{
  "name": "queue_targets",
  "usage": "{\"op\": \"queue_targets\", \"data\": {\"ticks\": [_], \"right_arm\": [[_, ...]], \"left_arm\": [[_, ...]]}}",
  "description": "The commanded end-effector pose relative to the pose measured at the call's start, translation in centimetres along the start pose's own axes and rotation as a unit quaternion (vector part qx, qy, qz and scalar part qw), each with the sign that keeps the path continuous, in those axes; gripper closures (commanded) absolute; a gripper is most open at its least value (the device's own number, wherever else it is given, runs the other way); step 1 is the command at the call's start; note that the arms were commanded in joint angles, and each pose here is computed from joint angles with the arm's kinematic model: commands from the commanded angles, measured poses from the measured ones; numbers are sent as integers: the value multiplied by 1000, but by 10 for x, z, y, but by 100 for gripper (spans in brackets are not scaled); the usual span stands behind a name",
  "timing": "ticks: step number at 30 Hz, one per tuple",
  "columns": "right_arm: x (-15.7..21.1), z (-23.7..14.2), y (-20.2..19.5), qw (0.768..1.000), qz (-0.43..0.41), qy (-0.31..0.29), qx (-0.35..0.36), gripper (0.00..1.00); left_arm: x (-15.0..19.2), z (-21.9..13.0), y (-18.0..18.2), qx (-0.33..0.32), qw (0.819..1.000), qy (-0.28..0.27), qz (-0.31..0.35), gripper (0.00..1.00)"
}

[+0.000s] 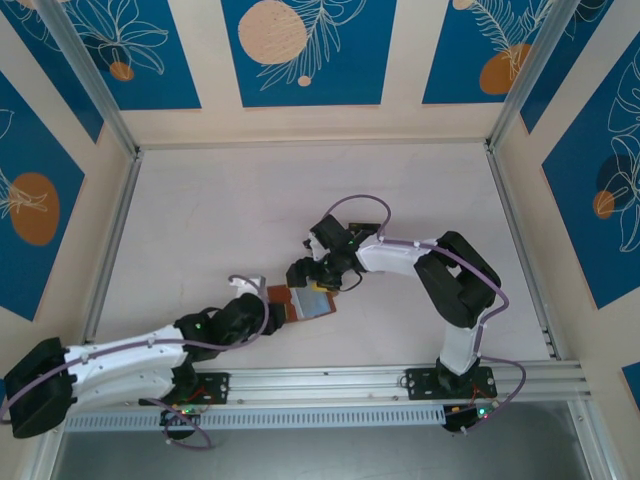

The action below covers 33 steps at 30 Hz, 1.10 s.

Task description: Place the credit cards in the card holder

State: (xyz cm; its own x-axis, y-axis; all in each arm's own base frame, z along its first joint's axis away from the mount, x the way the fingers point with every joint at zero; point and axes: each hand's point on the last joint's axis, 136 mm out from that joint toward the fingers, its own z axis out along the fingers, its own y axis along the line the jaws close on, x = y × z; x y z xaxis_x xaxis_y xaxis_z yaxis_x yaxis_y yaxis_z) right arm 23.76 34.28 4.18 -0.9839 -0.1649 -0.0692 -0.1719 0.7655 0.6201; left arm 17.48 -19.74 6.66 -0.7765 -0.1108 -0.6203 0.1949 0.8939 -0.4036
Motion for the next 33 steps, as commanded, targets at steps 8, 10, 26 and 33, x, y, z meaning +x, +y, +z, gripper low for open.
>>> {"op": "queue_targets", "data": {"ticks": [8, 10, 26, 33], "right_arm": [[12, -5, 13, 1000, -15, 5, 17, 25], [12, -9, 17, 1000, -18, 1, 18, 25], [17, 10, 56, 998, -32, 32, -42, 26], [19, 27, 51, 998, -28, 44, -29, 26]], "left_arm": [[19, 5, 23, -55, 997, 38, 27, 68], [22, 10, 20, -54, 997, 43, 30, 72], [32, 38, 18, -72, 994, 62, 45, 80], [31, 34, 21, -75, 994, 61, 42, 76]]}}
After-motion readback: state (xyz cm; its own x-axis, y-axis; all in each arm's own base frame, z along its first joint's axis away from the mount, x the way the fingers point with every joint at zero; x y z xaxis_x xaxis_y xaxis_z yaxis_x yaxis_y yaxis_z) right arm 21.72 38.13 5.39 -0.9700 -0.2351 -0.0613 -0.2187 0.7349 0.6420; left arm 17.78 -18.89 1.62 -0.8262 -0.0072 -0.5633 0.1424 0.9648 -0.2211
